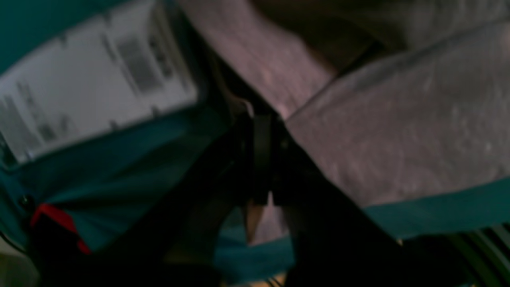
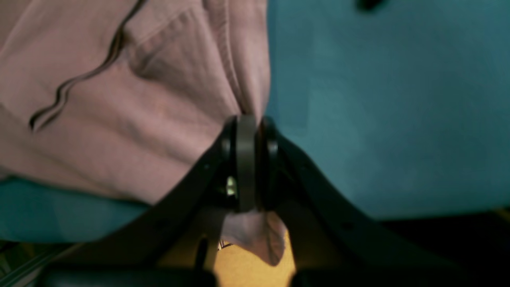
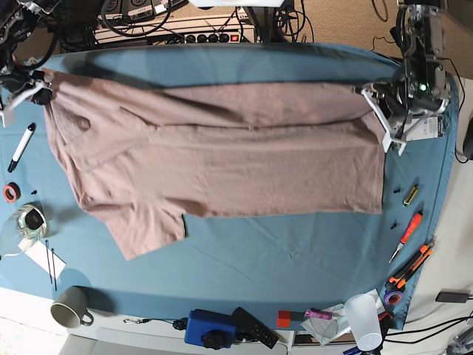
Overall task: Fold the T-shirt properly
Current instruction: 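Drag the shirt toward the robot with both grippers, then grasp the hem corner with the right gripper, then move the left gripper to the hem corner and grasp it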
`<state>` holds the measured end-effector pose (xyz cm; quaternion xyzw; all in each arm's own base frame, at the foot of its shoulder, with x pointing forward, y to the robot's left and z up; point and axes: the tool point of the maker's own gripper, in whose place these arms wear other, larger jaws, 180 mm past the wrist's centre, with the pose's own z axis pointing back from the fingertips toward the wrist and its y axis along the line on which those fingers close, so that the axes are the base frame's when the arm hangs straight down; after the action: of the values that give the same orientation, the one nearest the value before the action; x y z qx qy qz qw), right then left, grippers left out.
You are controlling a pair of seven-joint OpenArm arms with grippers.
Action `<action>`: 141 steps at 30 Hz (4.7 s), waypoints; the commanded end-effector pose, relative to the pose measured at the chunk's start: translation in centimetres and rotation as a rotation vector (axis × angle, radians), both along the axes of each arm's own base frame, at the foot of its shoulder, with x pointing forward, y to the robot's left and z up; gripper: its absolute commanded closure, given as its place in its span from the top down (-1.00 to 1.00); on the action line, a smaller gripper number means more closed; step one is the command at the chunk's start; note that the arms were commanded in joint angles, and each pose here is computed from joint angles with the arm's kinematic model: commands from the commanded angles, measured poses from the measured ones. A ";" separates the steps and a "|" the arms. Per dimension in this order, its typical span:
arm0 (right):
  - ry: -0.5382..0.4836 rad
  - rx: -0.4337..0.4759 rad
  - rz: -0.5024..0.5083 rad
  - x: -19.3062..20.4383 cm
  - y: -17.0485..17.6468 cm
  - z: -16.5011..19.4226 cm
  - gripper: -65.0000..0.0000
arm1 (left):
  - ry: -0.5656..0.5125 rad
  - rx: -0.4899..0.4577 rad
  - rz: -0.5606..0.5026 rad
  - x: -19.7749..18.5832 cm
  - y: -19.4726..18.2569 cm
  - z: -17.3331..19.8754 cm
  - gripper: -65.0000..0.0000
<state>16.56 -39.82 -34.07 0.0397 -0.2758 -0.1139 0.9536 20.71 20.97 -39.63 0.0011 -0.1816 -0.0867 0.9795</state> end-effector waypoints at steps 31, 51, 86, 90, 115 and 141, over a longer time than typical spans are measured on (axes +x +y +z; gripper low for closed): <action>-0.192 -0.069 0.059 2.2 -3.1 7.6 -0.55 | -0.166 0.043 0.012 0.0 2.1 4.9 -0.19; -0.357 -0.108 0.170 18.1 -1.0 8.8 -0.29 | -0.375 0.043 0.010 2.5 0.8 9.2 -0.19; 0.063 -0.119 0.346 25.5 8.1 -3.5 -1.00 | -0.383 -0.044 -0.014 2.4 -1.2 9.0 -0.19; 0.041 -0.076 0.329 25.5 7.9 -2.7 -1.00 | -0.383 -0.045 -0.014 2.4 -1.2 9.0 -0.19; 0.106 -0.150 0.593 14.5 10.8 -1.9 -1.00 | -0.394 -0.042 -0.014 2.6 -1.1 9.1 -0.19; -0.099 -0.231 0.238 21.4 3.3 1.9 -0.41 | -0.399 -0.044 -0.014 2.6 -1.2 9.2 -0.19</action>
<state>36.79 -35.61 -34.46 -0.0197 -0.2978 0.0358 0.9538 22.84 19.78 -31.36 -0.0072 -0.3553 -0.0823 0.9311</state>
